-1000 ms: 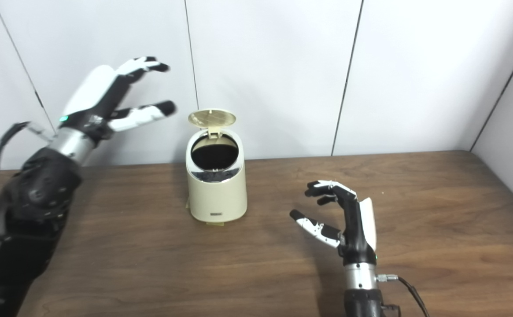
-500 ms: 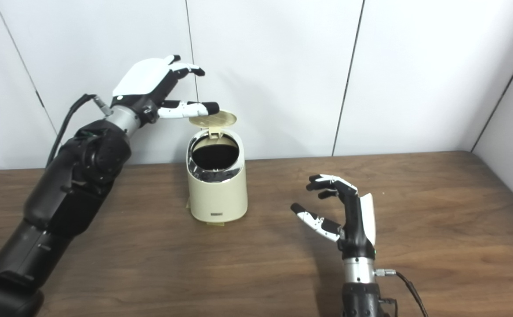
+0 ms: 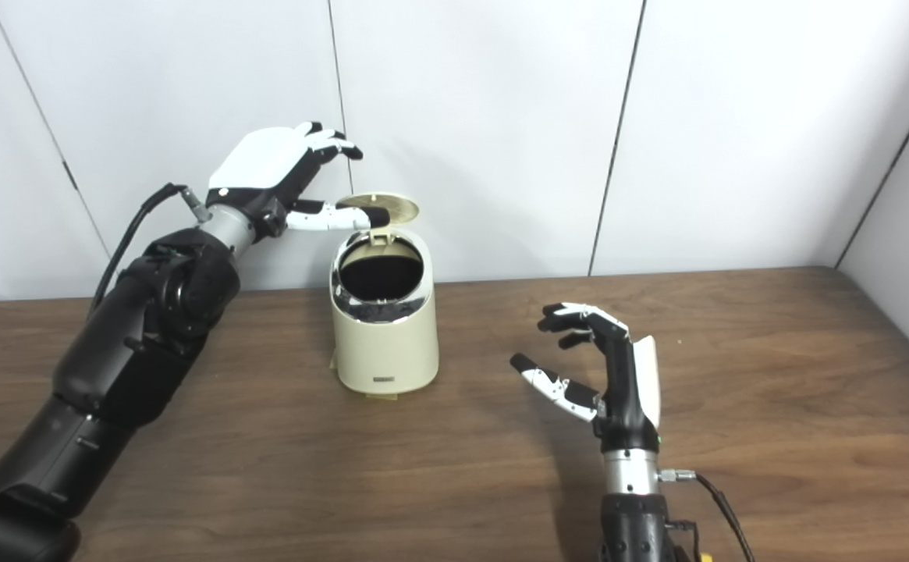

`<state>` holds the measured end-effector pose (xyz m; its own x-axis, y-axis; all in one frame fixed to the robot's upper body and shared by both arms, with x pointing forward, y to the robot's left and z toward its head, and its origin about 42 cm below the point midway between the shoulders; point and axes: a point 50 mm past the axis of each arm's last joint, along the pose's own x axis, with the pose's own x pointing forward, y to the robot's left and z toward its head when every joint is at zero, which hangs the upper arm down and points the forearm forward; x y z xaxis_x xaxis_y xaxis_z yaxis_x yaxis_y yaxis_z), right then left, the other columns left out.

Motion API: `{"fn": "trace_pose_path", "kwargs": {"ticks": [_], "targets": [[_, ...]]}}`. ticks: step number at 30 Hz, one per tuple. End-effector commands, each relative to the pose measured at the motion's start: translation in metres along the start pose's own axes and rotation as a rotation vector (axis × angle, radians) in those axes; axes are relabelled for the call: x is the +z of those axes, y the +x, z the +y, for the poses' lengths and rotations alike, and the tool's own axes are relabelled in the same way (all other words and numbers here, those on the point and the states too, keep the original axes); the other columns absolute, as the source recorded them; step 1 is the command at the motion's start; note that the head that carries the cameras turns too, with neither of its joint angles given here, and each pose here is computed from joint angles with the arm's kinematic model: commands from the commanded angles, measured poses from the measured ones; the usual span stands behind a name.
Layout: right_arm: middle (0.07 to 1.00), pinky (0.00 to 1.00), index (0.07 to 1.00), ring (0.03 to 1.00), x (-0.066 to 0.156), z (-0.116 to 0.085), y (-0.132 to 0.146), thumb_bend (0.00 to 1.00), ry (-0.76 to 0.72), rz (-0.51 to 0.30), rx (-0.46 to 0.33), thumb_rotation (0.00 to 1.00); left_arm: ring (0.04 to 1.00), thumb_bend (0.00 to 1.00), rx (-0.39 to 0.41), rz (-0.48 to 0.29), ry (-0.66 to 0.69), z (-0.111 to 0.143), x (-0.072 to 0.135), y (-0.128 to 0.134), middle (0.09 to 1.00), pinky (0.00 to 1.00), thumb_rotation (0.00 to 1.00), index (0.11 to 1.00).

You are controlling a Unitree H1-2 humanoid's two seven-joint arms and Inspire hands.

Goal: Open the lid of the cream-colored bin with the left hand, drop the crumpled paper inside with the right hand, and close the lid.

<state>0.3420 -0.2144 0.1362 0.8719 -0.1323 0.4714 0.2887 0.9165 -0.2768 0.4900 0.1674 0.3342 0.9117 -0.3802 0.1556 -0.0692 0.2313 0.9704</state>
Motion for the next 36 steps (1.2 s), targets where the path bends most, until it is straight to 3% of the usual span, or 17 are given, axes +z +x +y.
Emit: {"fn": "trace_pose_path", "kwargs": {"ticks": [1, 14, 22, 36], "targets": [[0.635, 0.46, 0.495, 0.581, -0.014, 0.013, -0.028, 0.49, 0.003, 0.058, 0.033, 0.15, 1.000, 1.00, 0.072, -0.028, 0.057, 0.025, 0.002, 0.004, 0.915, 1.00, 0.98, 0.870], [0.629, 0.45, 0.496, 0.572, -0.015, 0.015, -0.029, 0.49, 0.015, 0.077, 0.032, 0.15, 1.000, 1.00, 0.048, -0.052, 0.053, 0.010, 0.002, -0.016, 0.894, 1.00, 0.96, 0.876], [0.624, 0.45, 0.495, 0.568, -0.016, 0.016, -0.028, 0.49, 0.005, 0.080, 0.034, 0.15, 0.994, 1.00, 0.037, -0.124, 0.036, 0.002, 0.008, -0.036, 0.865, 1.00, 0.96, 0.877], [0.618, 0.44, 0.496, 0.558, -0.014, 0.019, -0.027, 0.49, -0.014, 0.084, 0.043, 0.15, 0.984, 1.00, 0.031, -0.136, 0.105, -0.003, 0.003, -0.043, 0.856, 1.00, 0.97, 0.871]]}}
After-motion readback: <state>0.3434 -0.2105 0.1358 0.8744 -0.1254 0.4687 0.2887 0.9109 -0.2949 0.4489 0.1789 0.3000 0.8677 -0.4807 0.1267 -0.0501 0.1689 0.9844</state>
